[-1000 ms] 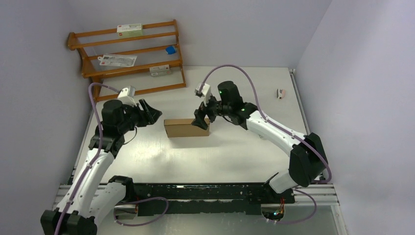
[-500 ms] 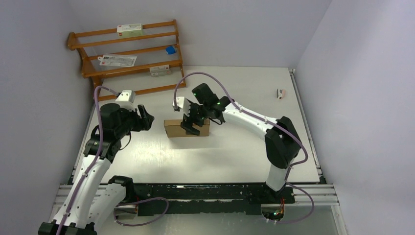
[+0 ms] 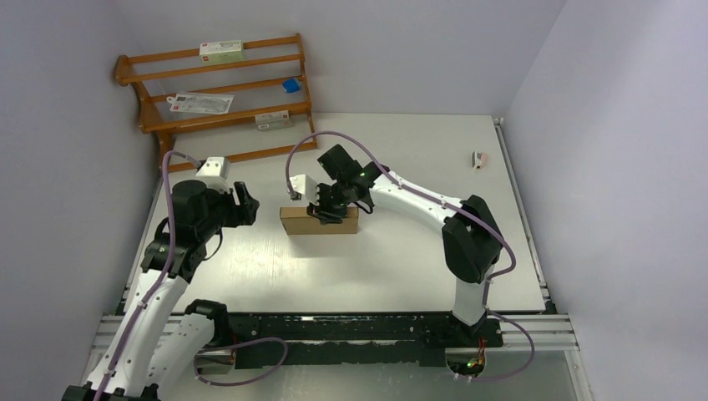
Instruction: Fold the paper box
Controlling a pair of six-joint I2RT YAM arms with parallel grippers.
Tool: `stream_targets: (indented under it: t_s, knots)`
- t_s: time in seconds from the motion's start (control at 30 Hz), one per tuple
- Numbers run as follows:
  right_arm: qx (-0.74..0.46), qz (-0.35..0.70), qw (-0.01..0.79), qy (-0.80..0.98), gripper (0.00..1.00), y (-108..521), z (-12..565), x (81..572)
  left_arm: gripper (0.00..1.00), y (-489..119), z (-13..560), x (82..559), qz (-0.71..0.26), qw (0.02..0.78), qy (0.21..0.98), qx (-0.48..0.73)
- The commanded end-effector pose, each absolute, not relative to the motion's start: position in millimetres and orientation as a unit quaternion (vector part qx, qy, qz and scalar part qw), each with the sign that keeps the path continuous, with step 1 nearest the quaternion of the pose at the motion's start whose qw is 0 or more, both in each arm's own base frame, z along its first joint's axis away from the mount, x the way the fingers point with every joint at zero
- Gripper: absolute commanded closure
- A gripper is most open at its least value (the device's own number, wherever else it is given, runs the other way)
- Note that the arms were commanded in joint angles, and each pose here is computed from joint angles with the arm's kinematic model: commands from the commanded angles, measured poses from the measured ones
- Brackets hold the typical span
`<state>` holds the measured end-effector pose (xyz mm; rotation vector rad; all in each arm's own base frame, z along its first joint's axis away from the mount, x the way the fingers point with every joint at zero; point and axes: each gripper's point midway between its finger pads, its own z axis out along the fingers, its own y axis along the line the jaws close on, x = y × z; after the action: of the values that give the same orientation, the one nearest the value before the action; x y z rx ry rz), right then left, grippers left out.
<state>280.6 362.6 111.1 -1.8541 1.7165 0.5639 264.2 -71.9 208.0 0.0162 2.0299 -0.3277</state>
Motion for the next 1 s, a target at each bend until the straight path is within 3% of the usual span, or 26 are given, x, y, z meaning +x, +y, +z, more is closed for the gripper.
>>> stream_targets:
  t_s: [0.0, 0.2, 0.57, 0.7, 0.97]
  knots:
    - [-0.696, 0.157, 0.311, 0.628, 0.65, 355, 144, 288, 0.30, -67, 225, 258, -0.112, 0.544, 0.831, 0.012]
    - [-0.679, 0.039, 0.404, 0.611, 0.77, 347, 163, 306, 0.29, -48, 240, 250, -0.077, 0.581, 0.810, -0.018]
    - [-0.632, -0.148, 0.499, 0.574, 0.75, 328, 106, 329, 0.28, -37, 248, 244, -0.062, 0.600, 0.797, -0.038]
    - [-0.640, -0.189, 0.483, 0.567, 0.64, 324, 81, 319, 0.28, -36, 249, 243, -0.062, 0.602, 0.795, -0.040]
    - [-0.652, -0.198, 0.441, 0.584, 0.25, 311, 42, 298, 0.28, -37, 247, 244, -0.063, 0.600, 0.797, -0.039]
